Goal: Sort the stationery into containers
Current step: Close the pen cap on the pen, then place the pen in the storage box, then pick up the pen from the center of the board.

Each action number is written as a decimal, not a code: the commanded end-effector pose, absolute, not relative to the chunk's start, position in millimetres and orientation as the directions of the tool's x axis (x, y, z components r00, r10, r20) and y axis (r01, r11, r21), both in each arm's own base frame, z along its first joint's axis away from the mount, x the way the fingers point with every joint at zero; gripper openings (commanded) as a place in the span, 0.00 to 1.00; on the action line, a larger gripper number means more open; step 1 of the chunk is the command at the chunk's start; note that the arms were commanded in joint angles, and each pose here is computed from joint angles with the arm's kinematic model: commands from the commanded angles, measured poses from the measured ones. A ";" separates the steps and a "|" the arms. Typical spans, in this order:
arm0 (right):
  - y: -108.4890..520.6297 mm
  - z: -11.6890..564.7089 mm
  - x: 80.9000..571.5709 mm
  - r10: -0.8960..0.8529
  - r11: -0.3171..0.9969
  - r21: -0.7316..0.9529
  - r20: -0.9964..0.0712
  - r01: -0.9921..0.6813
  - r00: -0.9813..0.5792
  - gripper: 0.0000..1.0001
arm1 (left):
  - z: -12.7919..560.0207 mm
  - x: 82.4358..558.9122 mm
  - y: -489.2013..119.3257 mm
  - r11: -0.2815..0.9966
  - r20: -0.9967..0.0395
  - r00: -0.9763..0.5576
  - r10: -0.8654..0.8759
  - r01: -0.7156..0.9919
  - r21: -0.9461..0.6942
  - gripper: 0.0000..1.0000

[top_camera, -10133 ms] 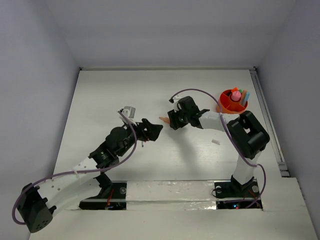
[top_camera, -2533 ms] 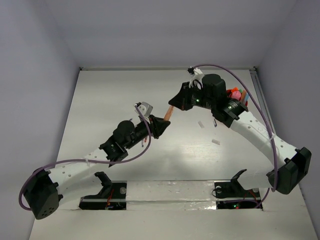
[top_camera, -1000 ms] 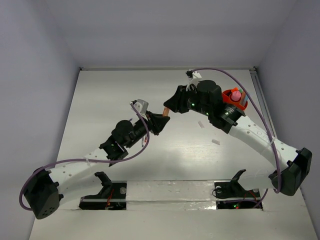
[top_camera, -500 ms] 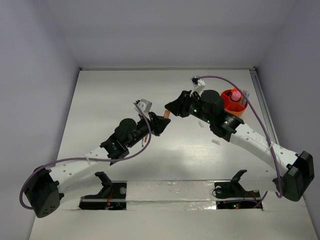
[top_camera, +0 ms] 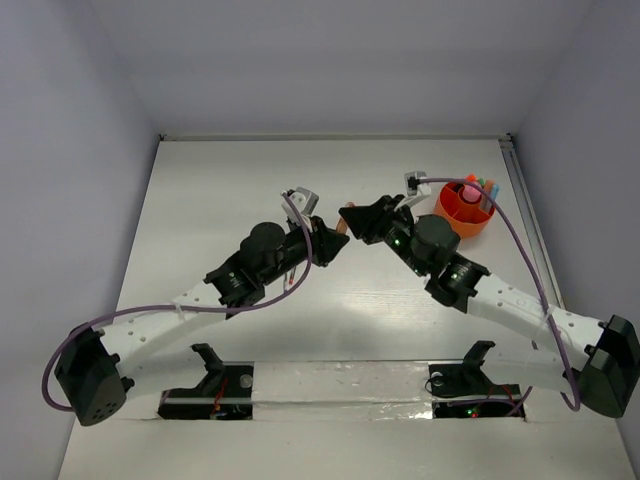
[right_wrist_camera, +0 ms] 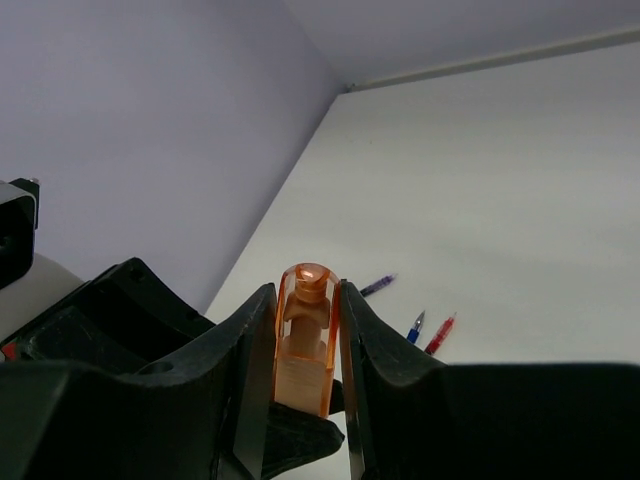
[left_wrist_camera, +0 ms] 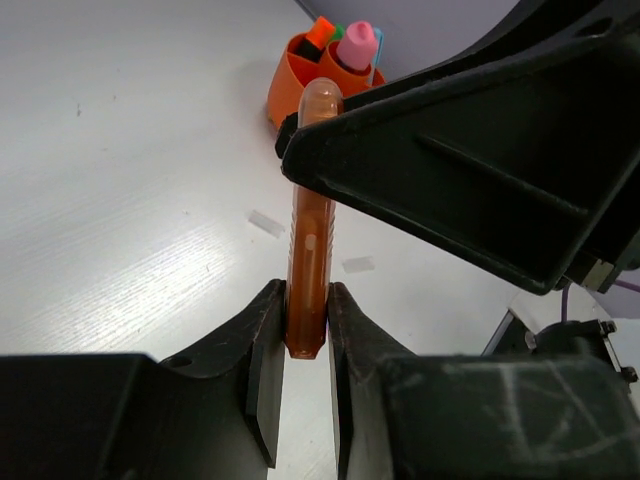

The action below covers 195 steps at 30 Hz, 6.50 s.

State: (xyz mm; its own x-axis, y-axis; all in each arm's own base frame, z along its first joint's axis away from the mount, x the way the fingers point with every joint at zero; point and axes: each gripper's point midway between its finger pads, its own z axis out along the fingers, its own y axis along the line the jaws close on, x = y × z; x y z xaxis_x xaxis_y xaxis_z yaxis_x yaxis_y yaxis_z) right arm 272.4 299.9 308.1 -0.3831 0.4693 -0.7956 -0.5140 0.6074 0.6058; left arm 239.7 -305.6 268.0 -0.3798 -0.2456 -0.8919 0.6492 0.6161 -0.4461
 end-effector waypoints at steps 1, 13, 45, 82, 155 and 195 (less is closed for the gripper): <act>312.2 205.7 218.1 0.213 0.678 0.544 -0.789 -0.495 -0.576 0.00 | 427.5 263.5 -275.8 0.563 -0.804 -0.048 -0.592 0.689 -0.456 0.00; 305.1 186.3 207.5 0.216 0.718 0.534 -0.781 -0.446 -0.586 0.00 | 411.7 273.3 -281.1 0.550 -0.810 -0.082 -0.580 0.694 -0.464 0.00; -26.8 263.9 373.7 0.445 0.794 0.448 -0.889 0.411 0.109 0.00 | 219.2 222.6 -255.3 0.609 -0.893 -0.297 -0.338 0.654 -0.448 0.99; -78.2 181.0 400.9 0.447 0.691 0.432 -0.885 0.579 0.126 0.15 | 201.7 228.9 -249.6 0.655 -0.913 -0.270 -0.306 0.636 -0.408 0.99; 454.3 39.1 322.8 -0.244 0.911 0.134 -0.587 -0.390 -0.772 0.33 | 374.1 178.7 -95.0 0.765 -0.826 0.016 -0.564 0.388 -0.515 0.99; 333.2 233.5 291.9 0.320 0.743 0.521 -0.827 -0.420 -0.461 0.00 | 252.8 194.9 -218.0 0.508 -0.728 -0.387 -0.566 0.531 -0.678 0.47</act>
State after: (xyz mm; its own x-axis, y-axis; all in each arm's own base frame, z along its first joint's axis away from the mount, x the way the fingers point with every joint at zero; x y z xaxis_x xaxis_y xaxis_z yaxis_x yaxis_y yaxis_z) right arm 291.5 342.2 215.2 -0.5228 0.2376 -0.8187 -0.3994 0.7802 0.4815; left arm 200.4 -196.4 210.3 -0.4281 -0.4823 -0.7643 0.3897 0.6645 -0.6376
